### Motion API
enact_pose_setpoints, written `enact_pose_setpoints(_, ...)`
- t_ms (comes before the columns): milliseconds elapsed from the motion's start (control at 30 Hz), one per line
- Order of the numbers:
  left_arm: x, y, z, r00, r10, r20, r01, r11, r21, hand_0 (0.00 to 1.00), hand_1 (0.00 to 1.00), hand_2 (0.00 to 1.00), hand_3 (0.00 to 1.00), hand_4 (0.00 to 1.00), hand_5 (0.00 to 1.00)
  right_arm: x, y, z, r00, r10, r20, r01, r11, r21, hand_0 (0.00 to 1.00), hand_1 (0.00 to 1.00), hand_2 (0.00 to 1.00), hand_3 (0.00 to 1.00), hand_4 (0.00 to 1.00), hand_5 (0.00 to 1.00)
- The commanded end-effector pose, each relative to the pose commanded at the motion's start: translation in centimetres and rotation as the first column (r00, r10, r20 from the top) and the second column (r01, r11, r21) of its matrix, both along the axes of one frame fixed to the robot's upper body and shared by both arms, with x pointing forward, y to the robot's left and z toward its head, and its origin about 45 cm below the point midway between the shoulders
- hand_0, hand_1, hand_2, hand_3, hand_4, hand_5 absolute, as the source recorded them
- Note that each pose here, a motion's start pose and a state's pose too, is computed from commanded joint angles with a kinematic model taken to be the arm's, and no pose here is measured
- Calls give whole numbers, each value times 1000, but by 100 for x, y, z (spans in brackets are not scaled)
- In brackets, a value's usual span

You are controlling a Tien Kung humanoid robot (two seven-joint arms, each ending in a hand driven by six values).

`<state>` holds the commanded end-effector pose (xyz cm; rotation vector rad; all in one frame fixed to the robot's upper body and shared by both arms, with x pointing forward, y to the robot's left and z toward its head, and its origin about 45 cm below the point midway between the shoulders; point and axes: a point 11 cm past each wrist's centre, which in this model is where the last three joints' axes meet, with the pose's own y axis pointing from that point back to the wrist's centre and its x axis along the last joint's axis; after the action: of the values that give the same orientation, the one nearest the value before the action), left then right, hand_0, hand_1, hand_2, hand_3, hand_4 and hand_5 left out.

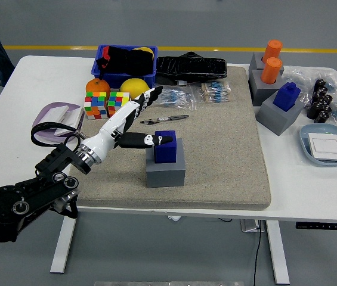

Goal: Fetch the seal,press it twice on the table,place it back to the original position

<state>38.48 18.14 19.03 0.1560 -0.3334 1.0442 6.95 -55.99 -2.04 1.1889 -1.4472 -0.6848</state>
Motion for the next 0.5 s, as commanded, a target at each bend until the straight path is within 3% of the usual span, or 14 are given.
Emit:
enact_pose_setpoints(67, 42, 118, 7, 999, 34, 2, -34, 999, -2, 998, 998, 998, 998, 998, 235, -6, -8, 4, 1000, 0, -2, 0, 1000, -2, 790, 695, 663, 657, 840, 475)
enact_pose_setpoints(100, 67, 192, 8, 998, 55, 5, -55, 998, 0, 998, 998, 989, 998, 998, 297, -10, -13, 6, 1000, 0, -3, 0, 1000, -3, 790, 695, 663, 657, 840, 475)
enact_pose_setpoints(267, 140, 511, -2, 991, 135, 14, -135, 990, 30, 998, 998, 989, 998, 998, 297, -11, -19, 10, 1000, 3, -6, -3, 1000, -5, 790, 695, 663, 657, 840, 475)
enact_pose_setpoints(300, 151, 581, -7, 988, 152, 15, -153, 988, 36, 995, 998, 969, 981, 998, 352, -12, -21, 11, 1000, 3, -7, -4, 1000, -5, 790, 695, 663, 657, 840, 476)
enact_pose_setpoints(500, 205, 1081, -5, 961, 275, 17, -276, 960, 56, 974, 985, 937, 965, 998, 370, -7, -31, 18, 1000, 6, -9, -6, 1000, -8, 790, 695, 663, 657, 841, 476)
